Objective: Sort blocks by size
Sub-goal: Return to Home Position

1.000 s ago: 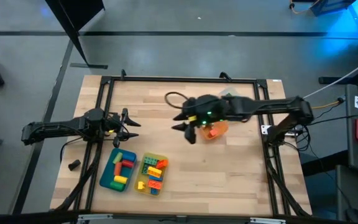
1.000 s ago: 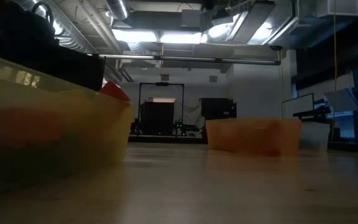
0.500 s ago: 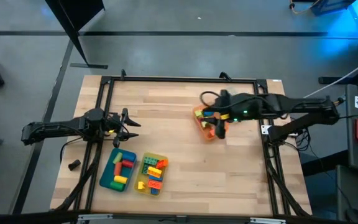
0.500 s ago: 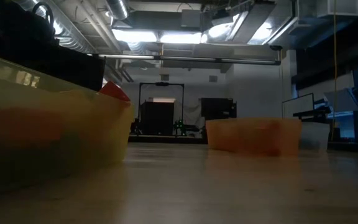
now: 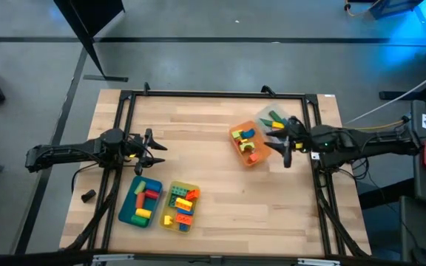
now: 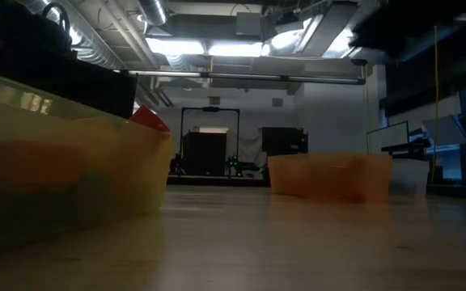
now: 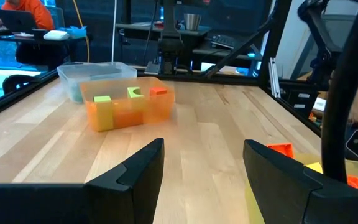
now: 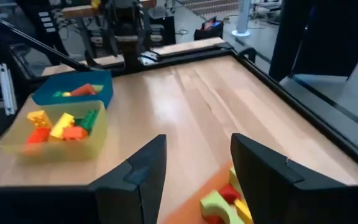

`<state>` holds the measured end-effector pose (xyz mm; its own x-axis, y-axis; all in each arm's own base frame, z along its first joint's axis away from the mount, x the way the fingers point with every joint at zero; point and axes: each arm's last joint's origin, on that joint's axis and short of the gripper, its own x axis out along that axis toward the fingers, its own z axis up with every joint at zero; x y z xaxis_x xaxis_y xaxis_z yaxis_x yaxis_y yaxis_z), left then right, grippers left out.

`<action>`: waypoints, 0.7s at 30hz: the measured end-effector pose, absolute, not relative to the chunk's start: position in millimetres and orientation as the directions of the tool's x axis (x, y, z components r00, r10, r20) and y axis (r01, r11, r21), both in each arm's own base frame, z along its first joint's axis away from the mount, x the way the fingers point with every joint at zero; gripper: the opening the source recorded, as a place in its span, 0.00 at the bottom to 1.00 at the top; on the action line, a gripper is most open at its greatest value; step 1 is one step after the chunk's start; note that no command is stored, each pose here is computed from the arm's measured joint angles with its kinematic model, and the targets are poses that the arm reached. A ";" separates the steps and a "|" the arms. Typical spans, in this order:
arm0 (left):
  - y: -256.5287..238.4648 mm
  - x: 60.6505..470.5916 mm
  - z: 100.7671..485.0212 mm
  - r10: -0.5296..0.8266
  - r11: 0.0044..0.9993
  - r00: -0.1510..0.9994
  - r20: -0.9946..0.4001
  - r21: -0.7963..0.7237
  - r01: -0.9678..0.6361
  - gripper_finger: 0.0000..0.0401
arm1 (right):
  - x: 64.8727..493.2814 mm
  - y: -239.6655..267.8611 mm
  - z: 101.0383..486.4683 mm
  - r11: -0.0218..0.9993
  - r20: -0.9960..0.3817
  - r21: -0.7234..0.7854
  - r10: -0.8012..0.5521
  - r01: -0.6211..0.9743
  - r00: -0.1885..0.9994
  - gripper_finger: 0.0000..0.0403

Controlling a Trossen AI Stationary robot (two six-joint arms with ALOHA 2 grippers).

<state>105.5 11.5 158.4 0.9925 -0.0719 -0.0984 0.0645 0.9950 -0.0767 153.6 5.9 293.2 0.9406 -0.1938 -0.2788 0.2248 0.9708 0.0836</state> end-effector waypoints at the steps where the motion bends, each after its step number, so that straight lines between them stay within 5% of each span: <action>1: 11.5 105.5 158.4 -0.072 0.995 0.993 -0.098 -0.077 0.065 0.51 | 148.3 5.3 285.3 0.969 -0.273 0.088 -0.200 0.231 0.941 0.45; 21: 11.5 105.5 158.4 -0.072 0.995 0.993 -0.098 -0.077 0.065 0.51 | 89.5 -0.3 200.2 0.966 -0.174 0.122 -0.205 0.228 0.963 0.44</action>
